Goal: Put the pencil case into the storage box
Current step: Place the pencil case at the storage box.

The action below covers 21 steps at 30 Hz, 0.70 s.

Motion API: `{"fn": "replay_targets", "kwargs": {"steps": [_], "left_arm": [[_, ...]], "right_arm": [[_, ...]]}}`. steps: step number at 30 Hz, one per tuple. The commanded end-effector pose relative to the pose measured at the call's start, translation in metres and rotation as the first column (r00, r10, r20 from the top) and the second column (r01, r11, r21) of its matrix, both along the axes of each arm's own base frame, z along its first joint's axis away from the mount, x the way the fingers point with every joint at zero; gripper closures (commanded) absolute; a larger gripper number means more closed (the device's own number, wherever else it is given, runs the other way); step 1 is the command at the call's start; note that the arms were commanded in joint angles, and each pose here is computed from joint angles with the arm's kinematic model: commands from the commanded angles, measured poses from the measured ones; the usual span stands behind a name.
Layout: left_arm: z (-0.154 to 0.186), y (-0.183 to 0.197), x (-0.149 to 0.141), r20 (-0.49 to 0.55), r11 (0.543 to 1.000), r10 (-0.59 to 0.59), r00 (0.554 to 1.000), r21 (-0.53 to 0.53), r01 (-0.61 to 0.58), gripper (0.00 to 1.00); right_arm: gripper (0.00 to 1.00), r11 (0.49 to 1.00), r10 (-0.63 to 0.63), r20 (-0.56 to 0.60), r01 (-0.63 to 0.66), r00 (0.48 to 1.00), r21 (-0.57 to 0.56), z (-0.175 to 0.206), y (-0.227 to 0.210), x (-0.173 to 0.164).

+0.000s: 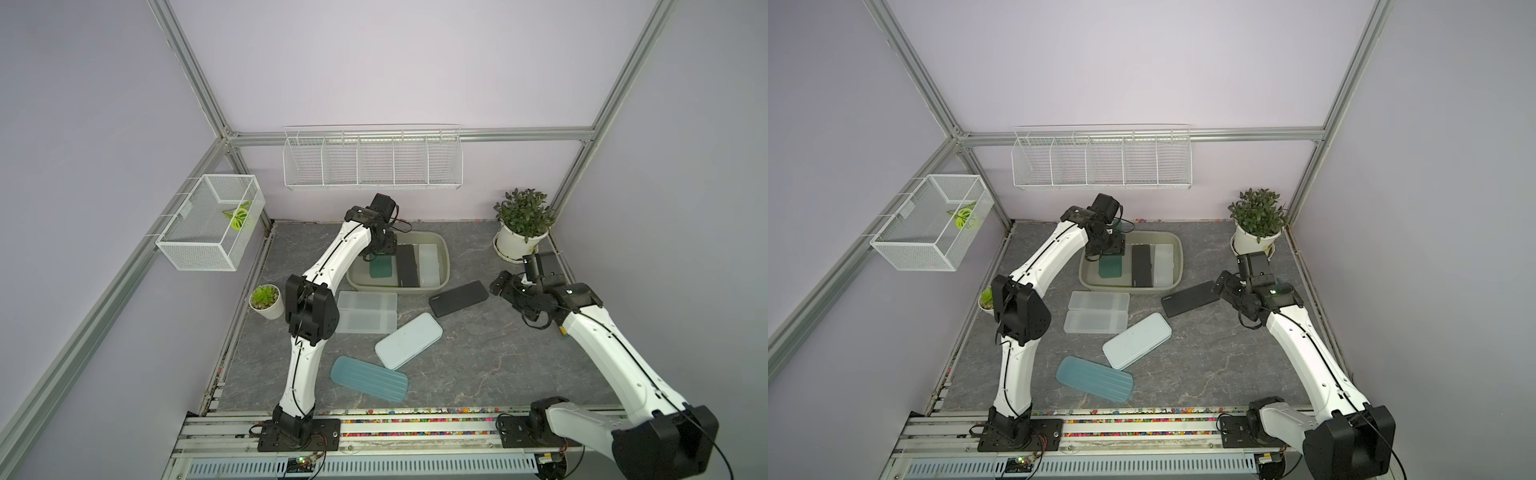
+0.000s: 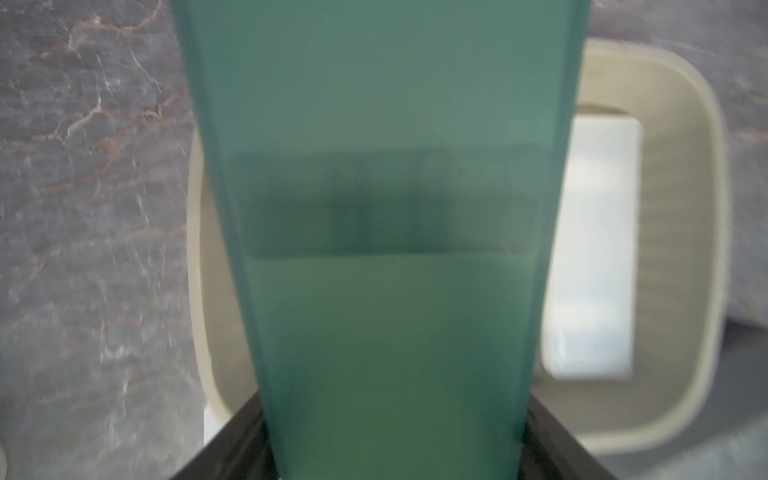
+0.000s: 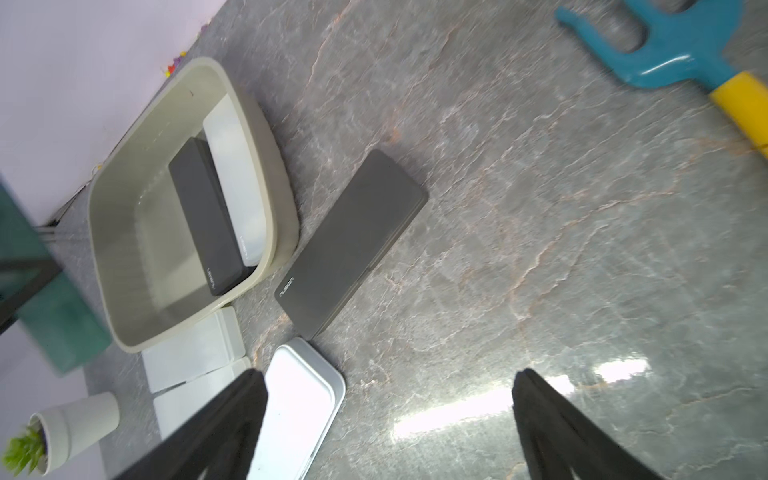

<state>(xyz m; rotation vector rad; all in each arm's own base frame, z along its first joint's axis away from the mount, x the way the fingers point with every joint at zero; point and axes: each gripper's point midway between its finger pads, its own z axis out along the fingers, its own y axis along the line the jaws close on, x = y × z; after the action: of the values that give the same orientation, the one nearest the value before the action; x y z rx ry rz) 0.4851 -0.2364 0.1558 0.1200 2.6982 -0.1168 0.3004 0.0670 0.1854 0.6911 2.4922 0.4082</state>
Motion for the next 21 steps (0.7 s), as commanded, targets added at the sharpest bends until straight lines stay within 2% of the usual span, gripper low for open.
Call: {"fn": "replay_targets", "kwargs": {"steps": [1,5,9,16,18,21], "left_arm": [[-0.001,0.001,0.018,0.024,0.999,-0.028,0.999,0.025,0.028,0.72],[-0.039,0.005,0.030,-0.023,0.999,-0.030,0.999,0.040,0.030,0.73],[-0.069,0.002,0.030,-0.073,0.997,-0.054,0.996,0.047,0.058,0.73],[-0.100,-0.016,0.034,-0.106,0.996,-0.086,0.991,-0.028,0.084,0.71],[-0.107,-0.022,0.032,-0.124,0.995,-0.090,0.988,-0.056,0.084,0.69],[-0.114,-0.027,0.028,-0.150,0.993,-0.098,0.984,-0.082,0.087,0.60]], "right_arm": [[0.04,0.999,0.025,0.034,-0.026,0.999,0.034,0.012,0.007,0.008],[0.03,0.999,0.033,0.021,-0.033,0.999,0.026,0.008,0.007,0.008],[0.03,0.999,0.036,0.007,-0.036,0.999,0.018,0.003,0.007,0.007],[0.03,0.999,0.042,-0.026,-0.043,0.999,-0.009,-0.010,0.003,0.002],[0.03,0.999,0.043,-0.038,-0.044,0.998,-0.015,-0.014,0.002,-0.001],[0.03,0.999,0.045,-0.045,-0.046,0.998,-0.016,-0.017,0.002,-0.002]]}}
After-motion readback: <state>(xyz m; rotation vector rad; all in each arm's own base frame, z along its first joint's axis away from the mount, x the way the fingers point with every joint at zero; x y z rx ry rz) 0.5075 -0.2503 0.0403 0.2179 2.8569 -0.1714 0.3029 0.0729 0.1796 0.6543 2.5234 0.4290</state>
